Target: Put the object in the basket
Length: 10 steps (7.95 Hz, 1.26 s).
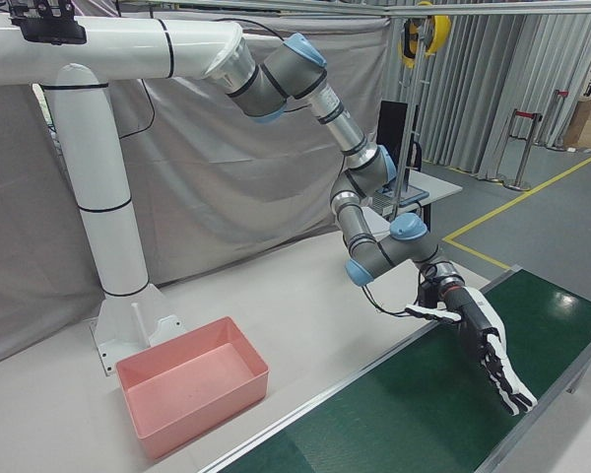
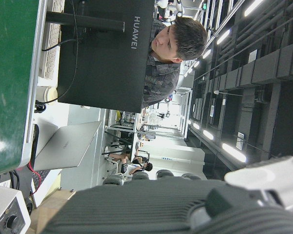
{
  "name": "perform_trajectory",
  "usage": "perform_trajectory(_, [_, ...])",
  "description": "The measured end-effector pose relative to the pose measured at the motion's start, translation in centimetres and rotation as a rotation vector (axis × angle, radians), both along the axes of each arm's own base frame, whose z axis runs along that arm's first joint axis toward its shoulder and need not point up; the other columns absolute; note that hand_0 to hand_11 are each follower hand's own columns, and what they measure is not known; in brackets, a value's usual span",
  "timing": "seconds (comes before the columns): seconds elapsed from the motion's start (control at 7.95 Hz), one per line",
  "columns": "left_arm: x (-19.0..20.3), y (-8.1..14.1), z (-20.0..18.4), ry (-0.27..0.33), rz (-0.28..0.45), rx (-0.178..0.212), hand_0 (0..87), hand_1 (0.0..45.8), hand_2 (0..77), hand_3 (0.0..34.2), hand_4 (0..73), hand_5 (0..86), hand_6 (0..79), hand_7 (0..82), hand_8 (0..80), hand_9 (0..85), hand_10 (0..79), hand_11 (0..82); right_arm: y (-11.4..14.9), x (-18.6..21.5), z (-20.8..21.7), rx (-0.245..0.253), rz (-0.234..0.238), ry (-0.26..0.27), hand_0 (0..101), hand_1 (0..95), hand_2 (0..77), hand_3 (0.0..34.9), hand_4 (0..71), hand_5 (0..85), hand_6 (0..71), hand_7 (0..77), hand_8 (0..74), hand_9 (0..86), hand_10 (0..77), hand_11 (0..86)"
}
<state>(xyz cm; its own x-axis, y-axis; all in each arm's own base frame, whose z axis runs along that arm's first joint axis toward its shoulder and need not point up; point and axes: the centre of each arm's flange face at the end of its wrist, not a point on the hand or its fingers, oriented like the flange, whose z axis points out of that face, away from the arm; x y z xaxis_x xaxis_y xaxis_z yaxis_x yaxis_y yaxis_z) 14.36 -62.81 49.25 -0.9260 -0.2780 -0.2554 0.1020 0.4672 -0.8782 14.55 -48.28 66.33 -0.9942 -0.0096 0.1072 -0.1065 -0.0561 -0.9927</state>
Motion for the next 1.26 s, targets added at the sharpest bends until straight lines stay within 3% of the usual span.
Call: perform_trajectory(1.26, [0.02,0.04,0.11,-0.005,0.001,-0.012,53.8,1.1,0.0,0.0,8.7,7.1,0.5,0.5,0.5,1.1,3.3,5.5,-0.02,0.02,-0.15,0.003,0.000,0.000,0,0.0,0.5,0.0,0.0,0.0,0.0,0.5,0.0,0.0,0.0,0.0])
